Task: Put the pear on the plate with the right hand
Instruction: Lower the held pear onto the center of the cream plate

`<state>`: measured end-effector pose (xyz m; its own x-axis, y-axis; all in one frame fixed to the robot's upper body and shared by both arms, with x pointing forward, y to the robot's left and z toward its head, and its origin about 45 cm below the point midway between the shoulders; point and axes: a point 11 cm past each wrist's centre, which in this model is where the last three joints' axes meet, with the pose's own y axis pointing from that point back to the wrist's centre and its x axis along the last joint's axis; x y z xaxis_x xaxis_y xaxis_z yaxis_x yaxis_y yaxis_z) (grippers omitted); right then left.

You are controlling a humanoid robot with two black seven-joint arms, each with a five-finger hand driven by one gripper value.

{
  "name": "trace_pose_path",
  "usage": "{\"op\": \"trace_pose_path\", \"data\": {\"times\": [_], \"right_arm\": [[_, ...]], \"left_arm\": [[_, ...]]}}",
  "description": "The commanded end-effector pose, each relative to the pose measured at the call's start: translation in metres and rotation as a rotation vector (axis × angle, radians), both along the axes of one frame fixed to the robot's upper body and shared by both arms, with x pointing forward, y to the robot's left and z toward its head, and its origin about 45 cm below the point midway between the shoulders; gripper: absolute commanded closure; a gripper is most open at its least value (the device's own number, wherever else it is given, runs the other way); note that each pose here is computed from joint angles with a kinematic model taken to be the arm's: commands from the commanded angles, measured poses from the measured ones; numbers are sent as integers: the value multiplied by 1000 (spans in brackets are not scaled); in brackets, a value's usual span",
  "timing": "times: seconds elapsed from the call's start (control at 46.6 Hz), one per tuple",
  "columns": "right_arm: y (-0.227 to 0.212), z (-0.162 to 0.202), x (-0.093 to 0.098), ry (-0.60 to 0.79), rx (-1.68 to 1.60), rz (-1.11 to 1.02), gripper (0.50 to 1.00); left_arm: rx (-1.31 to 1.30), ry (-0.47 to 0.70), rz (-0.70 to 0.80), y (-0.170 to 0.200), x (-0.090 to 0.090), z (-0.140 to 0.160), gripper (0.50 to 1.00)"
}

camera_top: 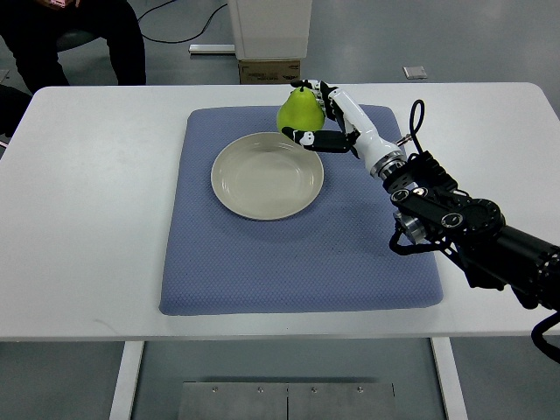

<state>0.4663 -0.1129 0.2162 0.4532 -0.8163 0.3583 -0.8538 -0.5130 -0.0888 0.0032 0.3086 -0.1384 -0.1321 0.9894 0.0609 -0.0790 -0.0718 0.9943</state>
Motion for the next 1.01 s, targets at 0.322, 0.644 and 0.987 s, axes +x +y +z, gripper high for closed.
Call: {"op": "trace_pose_path", "data": {"times": [0.322, 0.644, 0.987], "right_arm": [[25, -10, -19, 68, 11, 117, 1000], [23, -34, -29, 148, -36, 125, 1000], [19, -43, -31, 181, -42, 100, 1000]], "left_arm": [[1, 0, 0, 0, 0, 0, 500], [0, 0, 0, 0, 0, 0, 500], [1, 0, 0, 0, 0, 0, 500]]}}
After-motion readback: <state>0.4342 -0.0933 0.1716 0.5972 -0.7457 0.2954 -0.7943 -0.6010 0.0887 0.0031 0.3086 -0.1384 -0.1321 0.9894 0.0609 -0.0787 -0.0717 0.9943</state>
